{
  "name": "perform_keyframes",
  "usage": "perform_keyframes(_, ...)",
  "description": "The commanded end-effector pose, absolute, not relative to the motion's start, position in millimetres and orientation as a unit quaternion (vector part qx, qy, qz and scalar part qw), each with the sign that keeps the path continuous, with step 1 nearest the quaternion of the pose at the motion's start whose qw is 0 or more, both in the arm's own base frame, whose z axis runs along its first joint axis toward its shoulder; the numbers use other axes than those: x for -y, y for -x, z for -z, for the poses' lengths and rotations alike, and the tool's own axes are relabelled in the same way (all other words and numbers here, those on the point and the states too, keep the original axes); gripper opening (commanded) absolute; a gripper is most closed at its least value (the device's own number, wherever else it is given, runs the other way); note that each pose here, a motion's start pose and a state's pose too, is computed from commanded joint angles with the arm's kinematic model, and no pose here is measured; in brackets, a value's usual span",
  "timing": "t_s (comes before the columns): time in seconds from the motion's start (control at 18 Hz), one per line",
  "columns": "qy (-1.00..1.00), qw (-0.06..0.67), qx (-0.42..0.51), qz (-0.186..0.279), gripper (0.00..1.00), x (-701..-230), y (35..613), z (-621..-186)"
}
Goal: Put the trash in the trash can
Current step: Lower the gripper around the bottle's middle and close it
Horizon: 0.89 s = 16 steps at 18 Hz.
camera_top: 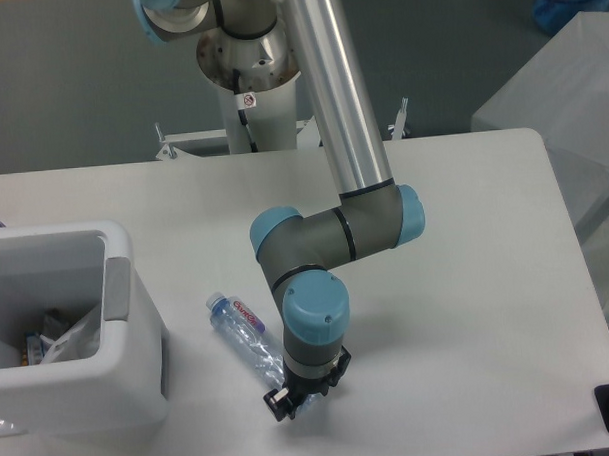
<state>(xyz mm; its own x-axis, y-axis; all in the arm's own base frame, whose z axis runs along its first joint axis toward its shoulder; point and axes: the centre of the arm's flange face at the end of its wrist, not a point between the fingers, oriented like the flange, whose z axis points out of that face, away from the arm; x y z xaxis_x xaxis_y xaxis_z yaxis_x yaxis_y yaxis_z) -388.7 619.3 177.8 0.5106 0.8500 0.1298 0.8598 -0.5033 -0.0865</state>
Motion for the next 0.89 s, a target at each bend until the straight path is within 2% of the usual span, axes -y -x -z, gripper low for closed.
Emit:
perform_keyframes(0.61, 0.868, 0.074, 0.489, 0.033, 0.59, -615.1, 384.9, -187.9)
perform_keyframes(0.89, 0.867, 0.104, 0.486, 0.025, 0.59, -617.8, 387.4, -224.5)
